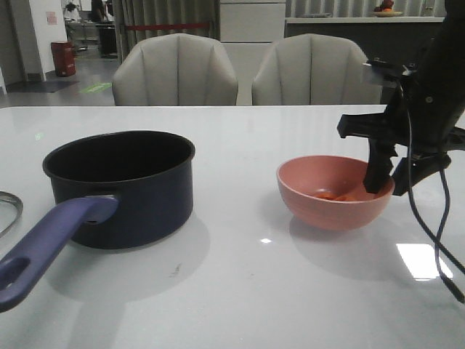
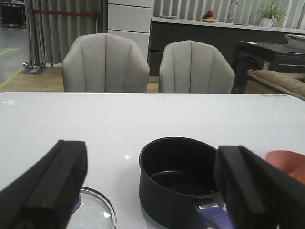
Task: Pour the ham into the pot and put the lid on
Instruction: 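Lower the right gripper and grasp the pink bowl rim, then lift the pink bowl and carry it over the saucepan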
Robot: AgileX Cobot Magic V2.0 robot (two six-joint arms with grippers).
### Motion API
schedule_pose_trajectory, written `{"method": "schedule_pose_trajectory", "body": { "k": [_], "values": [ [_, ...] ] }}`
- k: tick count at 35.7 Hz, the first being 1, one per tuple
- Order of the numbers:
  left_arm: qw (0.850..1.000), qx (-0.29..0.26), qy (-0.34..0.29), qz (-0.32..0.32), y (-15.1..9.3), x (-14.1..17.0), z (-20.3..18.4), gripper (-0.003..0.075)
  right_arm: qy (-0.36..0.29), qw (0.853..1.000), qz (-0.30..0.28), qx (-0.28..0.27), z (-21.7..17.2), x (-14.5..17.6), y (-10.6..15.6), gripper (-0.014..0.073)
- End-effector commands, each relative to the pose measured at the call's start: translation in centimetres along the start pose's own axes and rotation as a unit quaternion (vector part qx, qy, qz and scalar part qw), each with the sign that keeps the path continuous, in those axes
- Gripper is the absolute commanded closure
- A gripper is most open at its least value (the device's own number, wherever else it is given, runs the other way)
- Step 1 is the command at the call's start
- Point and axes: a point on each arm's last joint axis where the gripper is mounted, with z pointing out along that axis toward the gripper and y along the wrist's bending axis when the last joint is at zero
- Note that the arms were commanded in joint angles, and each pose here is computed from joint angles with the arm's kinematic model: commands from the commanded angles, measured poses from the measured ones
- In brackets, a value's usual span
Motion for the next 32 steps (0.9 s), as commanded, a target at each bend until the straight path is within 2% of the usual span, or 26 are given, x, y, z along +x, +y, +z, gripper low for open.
{"method": "schedule_pose_trajectory", "body": {
  "k": [1, 9, 13, 15, 19, 24, 32],
  "values": [
    [0.999, 0.012, -0.042, -0.004, -0.3, -1.4, -0.1, 0.0136, -0.062, 0.998, -0.008, -0.012, -2.3, -1.7, 0.7, 0.0465],
    [0.999, 0.012, -0.042, -0.004, -0.3, -1.4, -0.1, 0.0136, -0.119, 0.993, -0.014, -0.014, -2.6, -2.8, 0.7, 0.0459],
    [0.999, 0.012, -0.042, -0.004, -0.3, -1.4, -0.1, 0.0136, -0.138, 0.99, 0.003, -0.032, -3.7, -3.5, 1.3, 0.0459],
    [0.999, 0.012, -0.042, -0.004, -0.3, -1.4, -0.1, 0.0136, -0.143, 0.989, -0.006, -0.04, -4.5, -4.0, 1.9, 0.0459],
    [0.999, 0.012, -0.042, -0.004, -0.3, -1.4, -0.1, 0.0136, -0.161, 0.984, -0.046, -0.057, -6.1, -4.7, 4.1, 0.0459],
    [0.999, 0.012, -0.042, -0.004, -0.3, -1.4, -0.1, 0.0136, -0.199, 0.97, -0.11, -0.084, -8.1, -4.9, 8.0, 0.0459],
    [0.999, 0.012, -0.042, -0.004, -0.3, -1.4, -0.1, 0.0136, -0.25, 0.948, -0.157, -0.122, -9.8, -4.0, 12.8, 0.0461]
  ]
}}
